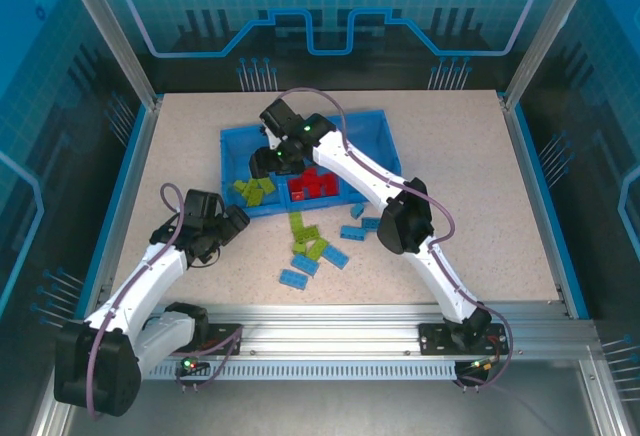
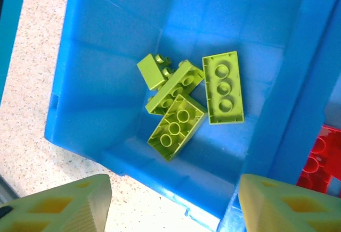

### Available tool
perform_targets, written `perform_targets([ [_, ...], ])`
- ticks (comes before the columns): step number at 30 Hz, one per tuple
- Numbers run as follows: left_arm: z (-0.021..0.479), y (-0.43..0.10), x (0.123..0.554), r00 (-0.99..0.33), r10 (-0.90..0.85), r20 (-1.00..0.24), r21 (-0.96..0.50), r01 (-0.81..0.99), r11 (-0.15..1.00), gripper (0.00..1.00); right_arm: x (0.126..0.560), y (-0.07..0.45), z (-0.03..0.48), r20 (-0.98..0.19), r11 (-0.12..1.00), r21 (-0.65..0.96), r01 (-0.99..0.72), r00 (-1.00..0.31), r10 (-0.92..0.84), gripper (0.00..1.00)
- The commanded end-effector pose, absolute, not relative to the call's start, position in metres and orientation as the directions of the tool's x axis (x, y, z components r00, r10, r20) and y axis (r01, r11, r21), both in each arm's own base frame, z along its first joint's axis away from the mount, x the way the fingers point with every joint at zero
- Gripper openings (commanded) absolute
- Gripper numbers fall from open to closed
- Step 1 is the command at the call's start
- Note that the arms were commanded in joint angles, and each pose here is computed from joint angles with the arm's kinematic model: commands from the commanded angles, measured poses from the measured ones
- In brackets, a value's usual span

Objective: Sort the legos into containers by color

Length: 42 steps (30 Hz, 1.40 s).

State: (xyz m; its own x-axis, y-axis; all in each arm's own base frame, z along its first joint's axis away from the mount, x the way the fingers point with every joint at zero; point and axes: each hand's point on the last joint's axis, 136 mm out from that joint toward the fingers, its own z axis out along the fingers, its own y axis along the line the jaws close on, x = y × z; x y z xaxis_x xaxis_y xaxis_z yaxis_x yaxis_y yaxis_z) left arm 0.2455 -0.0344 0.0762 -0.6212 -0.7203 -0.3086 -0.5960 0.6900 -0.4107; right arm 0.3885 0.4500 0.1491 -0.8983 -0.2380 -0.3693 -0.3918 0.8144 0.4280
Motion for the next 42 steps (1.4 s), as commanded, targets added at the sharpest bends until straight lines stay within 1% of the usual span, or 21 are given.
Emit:
perform_targets([
  [1, 0.073, -0.028, 0.237, -0.621, -0.721, -0.309, -0.382, -0.613, 0.691, 0.99, 0.373, 0.461, 0.178, -0.398, 0.748, 0.493, -0.445, -0.879, -0.262, 0.70],
  [3, 0.074, -0.029, 0.237, -0.625, -0.716, -0.311, -0.383, -0.607, 0.696, 0.99, 0.366, 0.461, 0.198, -0.442, 0.717, 0.503, -0.482, -0.857, -0.266, 0.74],
  [6, 0.075, -0.030, 0.237, -0.632, -0.710, -0.311, -0.383, -0.600, 0.702, 0.99, 0.358, 0.450, 0.220, -0.526, 0.699, 0.463, -0.544, -0.804, -0.278, 0.79],
  [8, 0.075, -0.029, 0.235, -0.632, -0.709, -0.312, -0.380, -0.601, 0.703, 0.99, 0.352, 0.435, 0.223, -0.549, 0.713, 0.423, -0.559, -0.784, -0.290, 0.80],
  [11, 0.075, -0.029, 0.235, -0.630, -0.711, -0.313, -0.382, -0.602, 0.701, 0.99, 0.338, 0.406, 0.211, -0.557, 0.738, 0.336, -0.585, -0.755, -0.346, 0.81],
  [19, 0.077, -0.030, 0.236, -0.627, -0.712, -0.317, -0.388, -0.599, 0.700, 0.99, 0.274, 0.336, 0.150, -0.484, 0.725, 0.096, -0.682, -0.669, -0.565, 0.83],
  [26, 0.077, -0.032, 0.237, -0.630, -0.711, -0.312, -0.391, -0.597, 0.701, 0.99, 0.223, 0.298, 0.094, -0.380, 0.687, -0.012, -0.727, -0.632, -0.676, 0.83],
  [33, 0.076, -0.033, 0.236, -0.632, -0.711, -0.309, -0.389, -0.598, 0.701, 0.99, 0.211, 0.284, 0.064, -0.302, 0.676, -0.079, -0.732, -0.629, -0.716, 0.83],
  [42, 0.074, -0.032, 0.233, -0.632, -0.712, -0.307, -0.383, -0.603, 0.700, 0.99, 0.206, 0.291, 0.029, -0.203, 0.644, -0.053, -0.763, -0.623, -0.755, 0.79],
])
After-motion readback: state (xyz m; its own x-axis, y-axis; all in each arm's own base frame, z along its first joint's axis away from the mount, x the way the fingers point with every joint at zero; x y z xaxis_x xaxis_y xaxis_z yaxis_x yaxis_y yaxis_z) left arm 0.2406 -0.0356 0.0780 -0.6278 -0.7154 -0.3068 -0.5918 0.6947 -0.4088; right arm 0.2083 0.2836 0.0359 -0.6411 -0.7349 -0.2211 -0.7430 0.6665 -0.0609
